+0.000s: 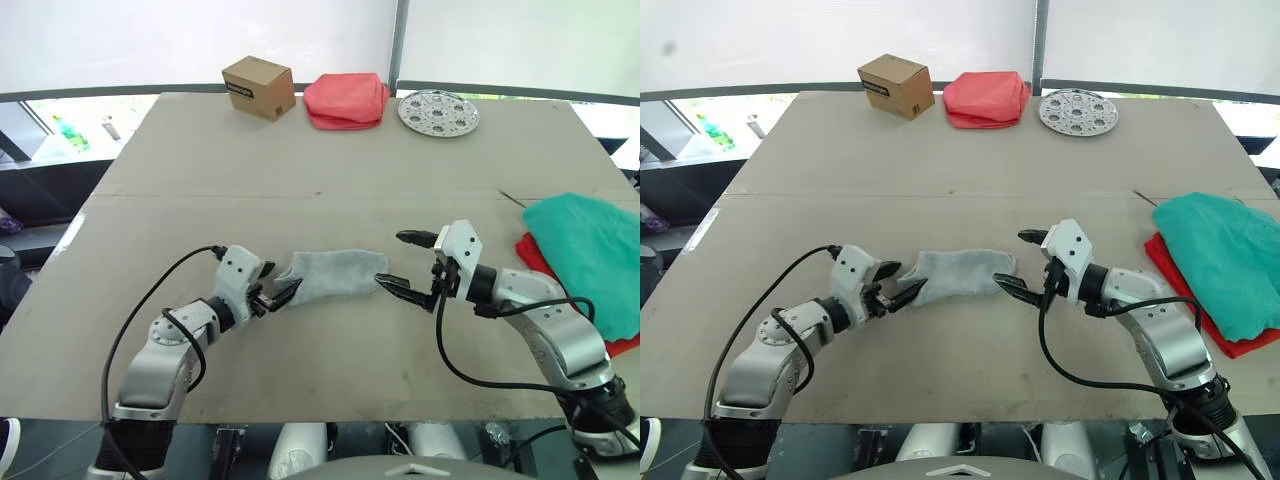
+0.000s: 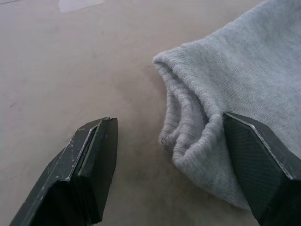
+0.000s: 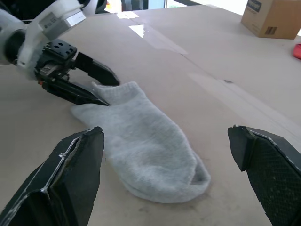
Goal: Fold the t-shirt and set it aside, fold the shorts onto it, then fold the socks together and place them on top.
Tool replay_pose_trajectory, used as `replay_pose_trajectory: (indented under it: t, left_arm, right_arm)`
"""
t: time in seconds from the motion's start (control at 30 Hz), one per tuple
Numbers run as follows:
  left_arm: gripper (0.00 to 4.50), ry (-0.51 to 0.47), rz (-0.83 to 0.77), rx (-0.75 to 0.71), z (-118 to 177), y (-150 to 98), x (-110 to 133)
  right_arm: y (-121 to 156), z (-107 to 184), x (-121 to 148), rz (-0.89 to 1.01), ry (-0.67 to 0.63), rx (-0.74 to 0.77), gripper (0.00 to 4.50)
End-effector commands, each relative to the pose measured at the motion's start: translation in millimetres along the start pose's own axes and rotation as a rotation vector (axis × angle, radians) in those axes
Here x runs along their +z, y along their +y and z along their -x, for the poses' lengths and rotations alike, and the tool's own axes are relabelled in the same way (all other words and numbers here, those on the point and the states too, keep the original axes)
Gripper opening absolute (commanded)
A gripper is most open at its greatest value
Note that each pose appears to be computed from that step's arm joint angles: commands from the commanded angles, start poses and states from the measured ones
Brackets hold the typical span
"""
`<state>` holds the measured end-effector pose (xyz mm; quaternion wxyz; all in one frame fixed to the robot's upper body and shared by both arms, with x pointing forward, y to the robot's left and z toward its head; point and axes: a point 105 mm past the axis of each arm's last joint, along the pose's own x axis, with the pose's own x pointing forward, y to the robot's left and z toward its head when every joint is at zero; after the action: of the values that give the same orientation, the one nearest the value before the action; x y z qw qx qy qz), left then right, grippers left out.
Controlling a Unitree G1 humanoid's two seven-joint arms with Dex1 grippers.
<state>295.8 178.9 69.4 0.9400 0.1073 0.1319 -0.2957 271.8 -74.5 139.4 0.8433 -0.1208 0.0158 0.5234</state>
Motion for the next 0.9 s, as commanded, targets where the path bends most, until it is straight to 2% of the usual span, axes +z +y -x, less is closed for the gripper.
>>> replay_pose_trajectory:
  t: [0.03,0.13,0.3,0.4,0.47,0.53,0.63,0.73,0.83,0.9]
  left_arm:
    - [3.51,0.082,-0.03,-0.049,-10.0,-13.0,-26.5]
    - [2.51,0.098,-0.052,-0.044,-13.6,-11.0,-36.8]
    - [0.16,0.083,-0.038,-0.081,-12.5,-16.4,-39.1]
    - [0.05,0.083,-0.039,-0.061,-9.7,-5.2,-39.8]
    - [0.05,0.073,-0.066,-0.034,-2.6,12.1,-33.2]
    - [0.05,0.098,-0.197,0.033,6.6,39.3,-29.5]
    - [0.05,0.088,-0.388,0.147,19.3,75.1,-8.1]
    - [0.05,0.067,-0.521,0.198,28.3,89.7,10.8]
    - [0.05,0.106,-0.711,0.263,37.3,103.5,22.6]
    - [0.05,0.116,-0.782,0.29,40.2,108.6,27.5]
  right_arm:
    - [7.0,4.1,14.3,0.041,-0.029,0.039,4.5]
    - [6.9,4.7,4.5,0.051,0.01,0.025,4.5]
    - [11.8,7.5,3.5,0.035,0.005,0.012,4.5]
    - [11.5,7.0,-4.2,0.037,0.02,-0.012,4.5]
    - [10.7,4.0,0.9,0.022,-0.009,-0.029,4.5]
    - [8.8,1.6,5.3,0.007,-0.035,-0.041,4.5]
    - [7.4,1.1,1.0,0.025,-0.017,-0.039,4.5]
    - [6.8,0.9,2.1,0.02,-0.024,-0.042,4.5]
    - [8.3,0.8,0.8,0.013,-0.024,-0.039,4.5]
    - [9.3,0.3,0.3,0.009,-0.024,-0.036,4.5]
